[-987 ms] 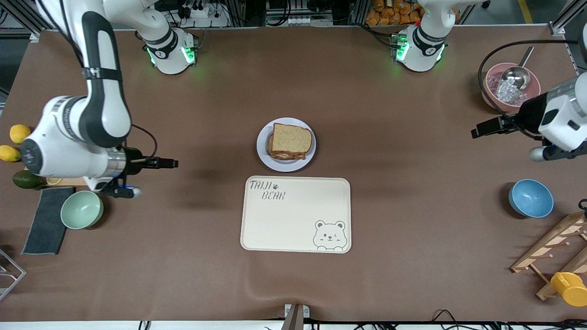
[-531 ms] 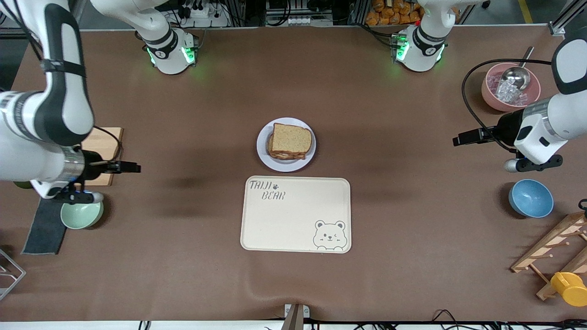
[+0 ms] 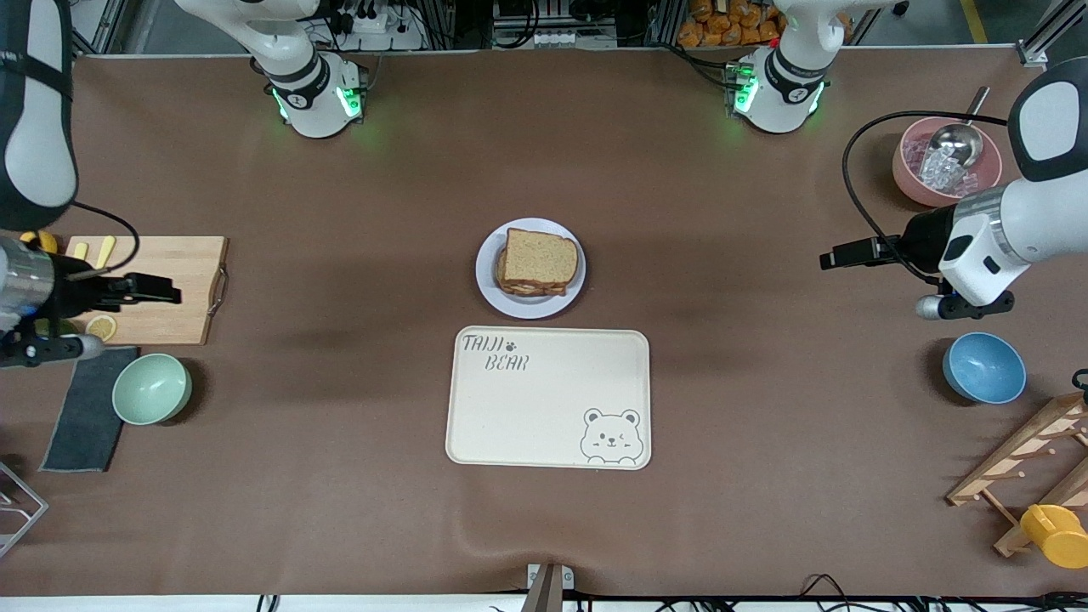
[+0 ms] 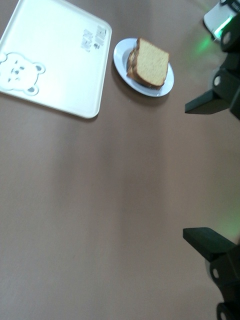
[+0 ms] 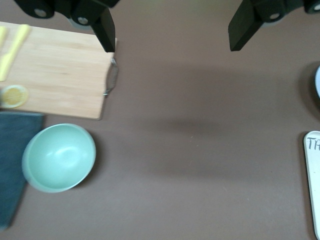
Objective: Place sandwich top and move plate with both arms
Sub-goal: 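Return the right gripper to rest while the left gripper reaches out, then move the left gripper to the white plate rim and grasp it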
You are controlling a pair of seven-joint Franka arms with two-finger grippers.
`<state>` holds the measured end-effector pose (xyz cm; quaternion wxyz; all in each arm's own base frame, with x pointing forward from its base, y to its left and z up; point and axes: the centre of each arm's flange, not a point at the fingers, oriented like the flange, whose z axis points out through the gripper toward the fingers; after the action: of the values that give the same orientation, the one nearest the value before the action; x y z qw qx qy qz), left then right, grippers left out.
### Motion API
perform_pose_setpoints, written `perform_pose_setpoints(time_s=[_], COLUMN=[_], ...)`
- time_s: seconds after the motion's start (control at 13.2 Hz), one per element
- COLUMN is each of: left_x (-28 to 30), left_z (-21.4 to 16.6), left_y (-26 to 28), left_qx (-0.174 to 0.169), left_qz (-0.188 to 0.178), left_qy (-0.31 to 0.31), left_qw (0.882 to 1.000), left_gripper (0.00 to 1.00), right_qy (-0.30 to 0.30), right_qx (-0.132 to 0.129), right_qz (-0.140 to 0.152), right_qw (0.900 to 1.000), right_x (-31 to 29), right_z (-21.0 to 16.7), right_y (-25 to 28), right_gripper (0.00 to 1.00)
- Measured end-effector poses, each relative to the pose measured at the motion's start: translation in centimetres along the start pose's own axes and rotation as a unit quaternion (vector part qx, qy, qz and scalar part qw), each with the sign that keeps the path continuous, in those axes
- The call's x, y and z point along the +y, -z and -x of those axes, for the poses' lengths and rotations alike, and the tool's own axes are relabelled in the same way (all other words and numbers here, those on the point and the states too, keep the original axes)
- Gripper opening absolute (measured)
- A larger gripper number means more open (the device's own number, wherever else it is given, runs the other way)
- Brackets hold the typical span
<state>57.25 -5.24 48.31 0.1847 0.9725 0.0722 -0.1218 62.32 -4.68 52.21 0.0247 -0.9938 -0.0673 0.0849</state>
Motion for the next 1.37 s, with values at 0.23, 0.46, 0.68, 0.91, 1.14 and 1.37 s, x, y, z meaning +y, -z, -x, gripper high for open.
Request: perform_pose_setpoints(time_s=[0.23,0.46,0.68,0.91,1.14,1.37], left_x=[0.6,0.2,-0.9,-2.1,-2.9,-3.7], left_z=[0.0,0.3,0.5,0.1,-0.1,0.1], left_y=[-3.3,-7.2,-11.1,-14.9,-18.5,-23.8], left_qx=[0.003,-0.011,-0.007,-0.002,-0.005,-0.003], left_qz=[0.027,0.079,0.154,0.212,0.274,0.348], left_qy=[-0.049,-0.092,-0.129,-0.136,-0.126,-0.116], left_qw=[0.998,0.993,0.980,0.968,0.953,0.930], left_gripper=[1.00,1.00,1.00,1.00,1.00,1.00], right_qy=[0.019,0.023,0.024,0.024,0.024,0.025], right_qx=[0.033,0.067,0.080,0.085,0.096,0.102], right_qz=[0.011,0.014,0.016,0.017,0.019,0.020], right_qw=[0.999,0.997,0.996,0.996,0.995,0.994], right_x=[-1.4,-2.7,-3.0,-3.1,-3.1,-3.2], right_z=[3.8,8.3,9.9,10.0,10.3,10.7], right_y=[6.6,11.9,13.6,13.8,14.4,14.9], right_gripper=[1.00,1.00,1.00,1.00,1.00,1.00])
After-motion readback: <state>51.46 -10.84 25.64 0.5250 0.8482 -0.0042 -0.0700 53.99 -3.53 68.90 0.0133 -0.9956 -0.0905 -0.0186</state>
